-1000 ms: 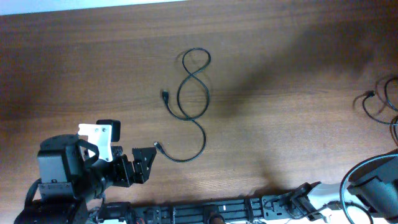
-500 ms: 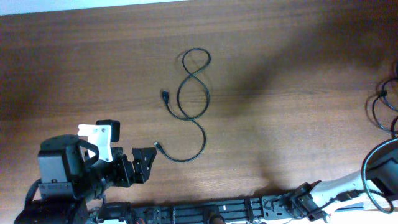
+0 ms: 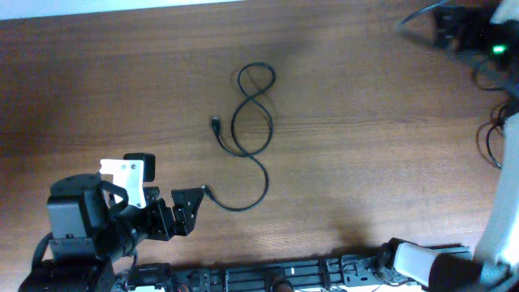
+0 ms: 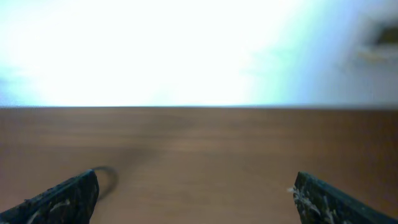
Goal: Untangle cables
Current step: 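Reach the right gripper back and grasp the last black cable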
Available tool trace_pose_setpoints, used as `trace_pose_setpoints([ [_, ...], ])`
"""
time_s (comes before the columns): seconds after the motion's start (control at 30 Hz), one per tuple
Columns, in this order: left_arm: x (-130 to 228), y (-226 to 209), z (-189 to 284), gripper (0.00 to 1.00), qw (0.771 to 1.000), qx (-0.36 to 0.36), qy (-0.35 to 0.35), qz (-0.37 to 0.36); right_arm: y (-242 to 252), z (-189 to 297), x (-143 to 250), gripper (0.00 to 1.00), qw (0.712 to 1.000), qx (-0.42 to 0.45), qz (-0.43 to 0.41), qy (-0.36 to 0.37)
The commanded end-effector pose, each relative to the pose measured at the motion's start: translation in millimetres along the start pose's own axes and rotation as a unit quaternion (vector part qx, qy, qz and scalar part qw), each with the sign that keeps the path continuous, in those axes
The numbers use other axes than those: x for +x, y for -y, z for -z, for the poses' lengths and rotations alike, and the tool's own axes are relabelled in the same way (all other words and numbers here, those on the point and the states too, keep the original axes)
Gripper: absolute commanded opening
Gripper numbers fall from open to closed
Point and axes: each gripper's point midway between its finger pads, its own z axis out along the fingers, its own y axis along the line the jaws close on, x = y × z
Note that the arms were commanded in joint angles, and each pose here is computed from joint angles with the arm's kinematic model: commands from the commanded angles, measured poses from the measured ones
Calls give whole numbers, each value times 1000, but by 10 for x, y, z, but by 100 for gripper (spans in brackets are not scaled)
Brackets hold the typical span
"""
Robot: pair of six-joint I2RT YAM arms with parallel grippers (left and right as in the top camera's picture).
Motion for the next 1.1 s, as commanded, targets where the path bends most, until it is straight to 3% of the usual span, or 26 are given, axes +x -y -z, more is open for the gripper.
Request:
trace_pose_setpoints([
  [0.0,-10,-8,1,99,1000,-1,3,2,-474,258,-132,99,999,0,40,17],
  [0.2,-35,-4,2,99,1000,-1,8,-1,-1048,480,340,99,993,-62,80,-56],
  [0.5,-100,8,3,99,1000,2,20,-7,-1977,392,1566,99,941,-213,129,-229],
  [0.7,-92,7,3,99,1000,2,19,-6,-2253,244,2169,99,924,-232,86,-293],
  [1.07,-73,36,3,99,1000,10,15,-5,-2577,-318,2662,99,896,-271,98,-339],
])
